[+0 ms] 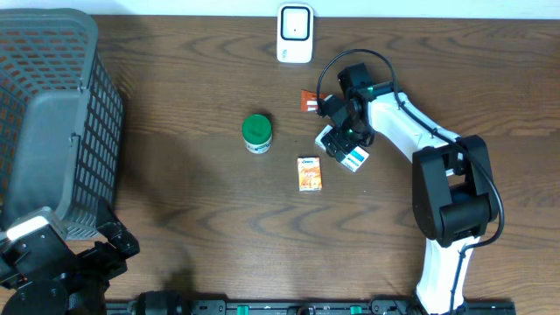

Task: Scan the item barcode

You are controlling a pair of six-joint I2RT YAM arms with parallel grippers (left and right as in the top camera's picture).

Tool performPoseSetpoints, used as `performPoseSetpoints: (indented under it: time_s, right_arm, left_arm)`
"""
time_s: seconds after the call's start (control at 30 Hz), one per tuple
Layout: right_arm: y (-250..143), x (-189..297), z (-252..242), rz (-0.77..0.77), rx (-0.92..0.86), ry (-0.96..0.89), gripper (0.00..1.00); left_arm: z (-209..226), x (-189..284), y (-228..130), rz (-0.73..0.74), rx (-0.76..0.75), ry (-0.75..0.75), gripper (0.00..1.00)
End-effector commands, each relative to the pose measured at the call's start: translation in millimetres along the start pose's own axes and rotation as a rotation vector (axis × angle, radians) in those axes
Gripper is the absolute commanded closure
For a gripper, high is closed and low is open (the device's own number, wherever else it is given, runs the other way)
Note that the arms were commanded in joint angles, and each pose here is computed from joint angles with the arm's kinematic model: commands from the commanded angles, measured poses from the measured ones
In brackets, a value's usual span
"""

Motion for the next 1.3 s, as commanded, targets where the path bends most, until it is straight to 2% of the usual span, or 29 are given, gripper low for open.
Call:
performPoseSetpoints:
  time_s: [0.0, 0.13, 0.23, 0.4, 0.73, 0.87, 1.1, 1.17, 1.23, 1.27]
  right_arm:
    - [-12.0, -21.2, 3.4, 0.06, -0.021, 0.018, 0.25]
    - [-10.6, -21.4, 3.6, 0.056, -0.024, 0.016, 0.42]
    - [-9.0, -21.5, 3.2, 0.051, -0.059, 0.011, 0.46]
    - [-4.2, -20.7, 6.5, 0.028, -0.138, 0.034, 0.51]
    - [34.6, 2.6, 53.3, -0.175, -0.223, 0.384, 0.53]
    - [40.1, 12.0, 62.3, -0.228, -0.243, 0.489, 0.44]
    - [44.1, 26.1, 58.6, -0.299, -0.319, 0.595, 0.46]
    - [41.4, 27.9, 52.3, -0.311, -0.338, 0.6, 0.35]
    - [33.3, 22.7, 43.5, -0.279, -0.351, 0.551, 0.2]
    - [29.2, 19.4, 40.4, -0.256, -0.353, 0.521, 0.17]
  left_arm:
    - [-0.7, -2.0, -2.3, 0.01, 0.007, -0.002, 0.0]
    - [-0.7, -2.0, -2.4, 0.011, 0.007, -0.002, 0.0]
    - [-0.7, -2.0, -2.4, 0.011, 0.007, -0.002, 0.0]
    - [-0.3, -2.0, -3.0, 0.013, 0.006, 0.0, 0.0]
    - [0.0, -2.0, -3.9, 0.017, 0.005, 0.001, 0.0]
    - [0.1, -2.0, -4.0, 0.017, 0.005, 0.001, 0.0]
    - [1.5, -1.9, -7.1, 0.03, 0.001, 0.007, 0.0]
    - [1.6, -1.9, -7.3, 0.031, 0.0, 0.008, 0.0]
    - [1.8, -1.9, -7.8, 0.033, 0.0, 0.009, 0.0]
    - [1.8, -1.9, -7.8, 0.033, 0.0, 0.009, 0.0]
Point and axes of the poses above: each gripper's point midway between its finger pads, its own x axis back along the fingers, its own z axis along the line the jaws close on, y = z × x, the point moved 1 cm from there along x, back along the fingers, and after that the axes turned 13 degrees about x, right-handed, at the moved point
